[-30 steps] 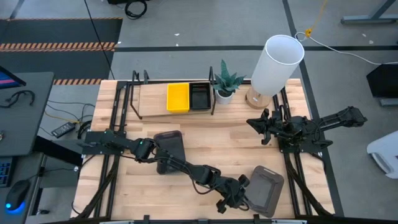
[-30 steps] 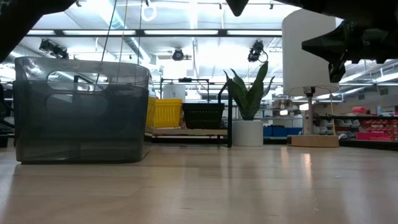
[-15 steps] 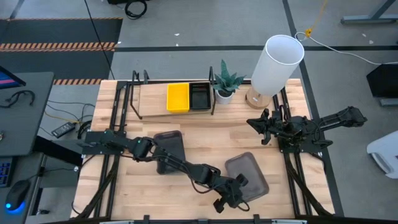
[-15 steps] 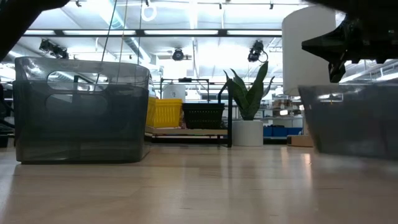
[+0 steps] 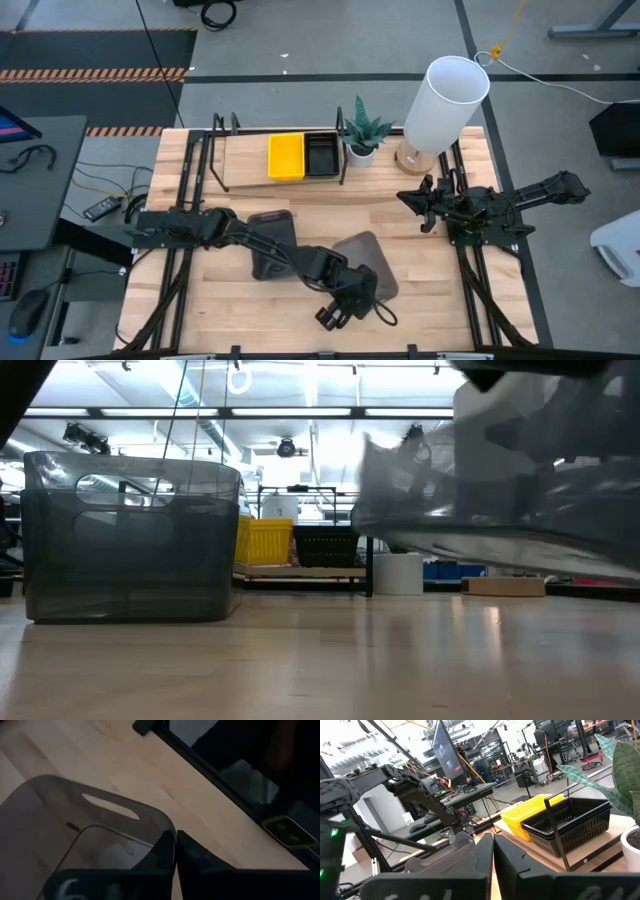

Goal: Stack baskets on shelf by color
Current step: Stack the right transparent black bin on the transparent black bin

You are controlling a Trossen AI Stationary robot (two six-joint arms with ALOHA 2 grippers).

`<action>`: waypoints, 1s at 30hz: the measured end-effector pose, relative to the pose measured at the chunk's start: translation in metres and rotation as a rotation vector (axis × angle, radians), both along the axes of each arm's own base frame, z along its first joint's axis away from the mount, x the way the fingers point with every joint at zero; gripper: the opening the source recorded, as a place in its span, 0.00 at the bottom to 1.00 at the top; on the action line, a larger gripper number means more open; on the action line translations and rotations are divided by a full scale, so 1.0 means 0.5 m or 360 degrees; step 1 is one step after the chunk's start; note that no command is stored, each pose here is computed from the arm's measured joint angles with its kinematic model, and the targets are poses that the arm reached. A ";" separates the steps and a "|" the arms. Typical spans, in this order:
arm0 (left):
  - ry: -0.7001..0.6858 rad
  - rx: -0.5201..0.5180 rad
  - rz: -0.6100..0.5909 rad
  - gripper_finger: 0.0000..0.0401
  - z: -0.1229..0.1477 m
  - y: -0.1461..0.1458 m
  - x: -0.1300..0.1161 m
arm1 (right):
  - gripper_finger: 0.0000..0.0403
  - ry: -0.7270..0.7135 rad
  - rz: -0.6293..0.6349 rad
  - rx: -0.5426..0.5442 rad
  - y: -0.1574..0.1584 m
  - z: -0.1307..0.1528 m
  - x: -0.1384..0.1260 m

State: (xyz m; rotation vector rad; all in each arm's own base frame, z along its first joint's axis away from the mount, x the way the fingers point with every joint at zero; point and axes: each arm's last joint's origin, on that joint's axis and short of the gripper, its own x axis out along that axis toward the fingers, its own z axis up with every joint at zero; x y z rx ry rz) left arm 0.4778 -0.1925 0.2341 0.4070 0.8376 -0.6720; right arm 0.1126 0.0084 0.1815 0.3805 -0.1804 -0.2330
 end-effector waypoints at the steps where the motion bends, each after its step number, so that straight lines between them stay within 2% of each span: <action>1: 0.0019 0.0010 -0.0004 0.02 0.009 0.003 -0.007 | 0.05 0.0001 0.0000 0.0000 0.000 0.000 0.000; 10: 0.0189 0.0140 -0.0009 0.02 0.072 0.021 -0.069 | 0.05 0.0000 0.0000 0.0000 0.000 0.000 0.000; 16: 0.0223 0.0215 0.0102 0.02 0.097 0.043 -0.124 | 0.05 0.0001 0.0000 0.0000 0.000 0.000 0.000; 24: 0.0111 0.0152 0.0277 0.02 0.147 0.088 -0.260 | 0.05 0.0000 -0.0001 0.0000 0.000 0.000 0.000; 30: -0.0028 0.0080 0.0245 0.02 0.186 0.105 -0.370 | 0.05 0.0000 0.0000 0.0000 0.000 0.000 0.000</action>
